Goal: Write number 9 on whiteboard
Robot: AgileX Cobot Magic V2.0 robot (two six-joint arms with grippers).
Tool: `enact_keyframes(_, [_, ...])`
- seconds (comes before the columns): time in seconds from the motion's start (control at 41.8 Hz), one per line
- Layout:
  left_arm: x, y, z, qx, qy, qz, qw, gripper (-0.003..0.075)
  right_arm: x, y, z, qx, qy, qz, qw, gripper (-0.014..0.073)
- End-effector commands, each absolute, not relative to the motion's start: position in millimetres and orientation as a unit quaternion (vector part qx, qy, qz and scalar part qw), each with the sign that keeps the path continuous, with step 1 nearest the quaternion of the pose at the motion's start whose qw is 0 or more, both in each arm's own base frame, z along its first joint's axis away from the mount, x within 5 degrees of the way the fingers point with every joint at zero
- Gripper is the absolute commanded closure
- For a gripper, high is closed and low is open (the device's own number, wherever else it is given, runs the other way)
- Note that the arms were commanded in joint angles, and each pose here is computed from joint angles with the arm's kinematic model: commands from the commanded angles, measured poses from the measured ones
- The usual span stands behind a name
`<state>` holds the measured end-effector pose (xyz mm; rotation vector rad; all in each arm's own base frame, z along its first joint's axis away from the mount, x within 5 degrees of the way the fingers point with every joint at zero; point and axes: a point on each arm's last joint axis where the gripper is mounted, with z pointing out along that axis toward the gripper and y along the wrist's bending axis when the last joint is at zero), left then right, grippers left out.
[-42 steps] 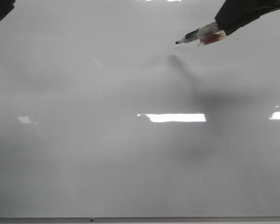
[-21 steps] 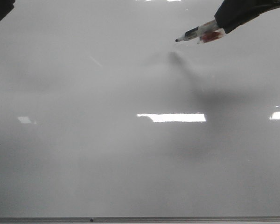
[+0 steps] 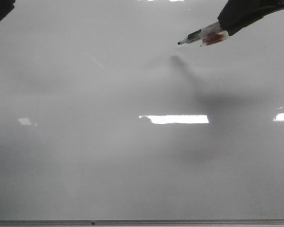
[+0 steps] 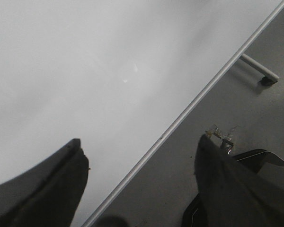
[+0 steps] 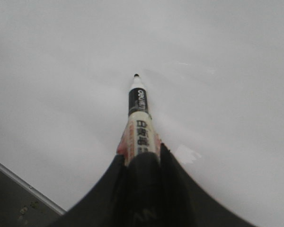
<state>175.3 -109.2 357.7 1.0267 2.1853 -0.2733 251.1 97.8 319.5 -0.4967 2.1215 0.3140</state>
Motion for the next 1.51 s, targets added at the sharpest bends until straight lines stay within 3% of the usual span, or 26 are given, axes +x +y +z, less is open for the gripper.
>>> enact_keyframes(0.0, [174.5, -110.0, 372.5, 0.378, 0.831, -0.120, 0.391, 0.0258, 252.3, 94.8, 340.8, -0.189, 0.835, 0.126, 0.502, 0.0663])
enact_keyframes(0.574, [174.4, -110.2, 372.6, 0.378, 0.831, -0.122, 0.390, 0.0258, 253.6, 94.4, 342.1, -0.185, 0.830, 0.124, 0.511, 0.0663])
enact_keyframes(0.837, [174.1, -110.7, 372.7, 0.376, 0.831, -0.126, 0.390, 0.0258, 273.6, 98.7, 328.2, -0.175, 0.834, 0.115, 0.510, 0.0663])
enact_keyframes(1.219, [174.0, -110.7, 372.6, 0.376, 0.831, -0.126, 0.389, 0.0258, 279.1, 117.1, 302.6, -0.259, 0.871, 0.115, 0.402, 0.0663])
enact_keyframes(1.482, [174.0, -110.7, 372.6, 0.376, 0.831, -0.126, 0.389, 0.0258, 282.8, 92.3, 325.5, -0.215, 0.859, 0.097, 0.455, 0.0663])
